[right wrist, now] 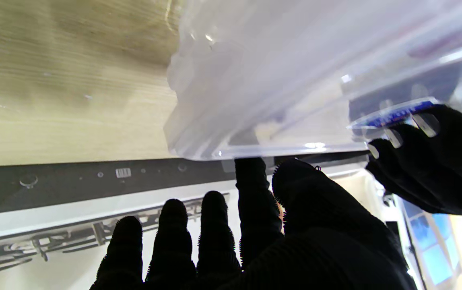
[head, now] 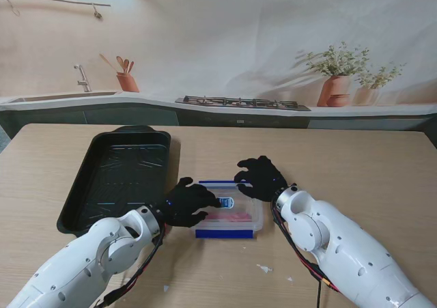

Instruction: Separate the bacon slices onto the tray

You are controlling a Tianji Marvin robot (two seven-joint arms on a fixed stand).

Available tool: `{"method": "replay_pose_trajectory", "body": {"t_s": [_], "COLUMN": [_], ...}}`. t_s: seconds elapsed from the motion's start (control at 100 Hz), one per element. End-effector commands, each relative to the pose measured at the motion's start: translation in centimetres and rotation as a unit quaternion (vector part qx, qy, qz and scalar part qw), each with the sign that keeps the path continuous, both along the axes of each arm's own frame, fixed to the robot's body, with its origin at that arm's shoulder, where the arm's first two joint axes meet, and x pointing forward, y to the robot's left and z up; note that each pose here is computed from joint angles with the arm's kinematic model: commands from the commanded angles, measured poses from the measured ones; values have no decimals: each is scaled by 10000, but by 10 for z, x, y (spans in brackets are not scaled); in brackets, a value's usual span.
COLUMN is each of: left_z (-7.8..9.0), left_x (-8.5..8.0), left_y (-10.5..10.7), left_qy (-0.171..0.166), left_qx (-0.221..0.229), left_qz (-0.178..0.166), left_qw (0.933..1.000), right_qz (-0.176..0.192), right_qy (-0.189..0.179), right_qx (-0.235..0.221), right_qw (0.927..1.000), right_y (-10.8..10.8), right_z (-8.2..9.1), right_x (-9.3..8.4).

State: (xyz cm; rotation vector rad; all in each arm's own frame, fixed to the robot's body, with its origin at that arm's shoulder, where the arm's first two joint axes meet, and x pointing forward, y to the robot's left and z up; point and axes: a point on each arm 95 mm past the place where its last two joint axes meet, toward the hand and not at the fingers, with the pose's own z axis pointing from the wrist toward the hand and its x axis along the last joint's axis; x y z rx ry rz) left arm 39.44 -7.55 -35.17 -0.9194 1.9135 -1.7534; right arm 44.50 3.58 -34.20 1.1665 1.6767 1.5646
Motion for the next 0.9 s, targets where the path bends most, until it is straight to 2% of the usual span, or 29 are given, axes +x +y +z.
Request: {"method": "replay_pose_trajectory", "body": {"t_s": [0.0, 0.62, 0.89], "left_z": [-22, -19, -4], "left_x": [-8, -7, -11], "left_y": [8, 8, 8], "left_qy": [299, 185, -289], "left_qx": [281, 182, -334], "left_qz": [17, 9, 38], "left_qw": [9992, 9997, 9990], "right_qz": [-58, -98, -116], "right_qy": [210, 185, 103], "right_qx": [-67, -81, -45], "right_qw": [9997, 9997, 9999], "right_y": [-1, -3, -3], "right_z": [-13, -14, -15], "right_x": [-4, -4, -4]}}
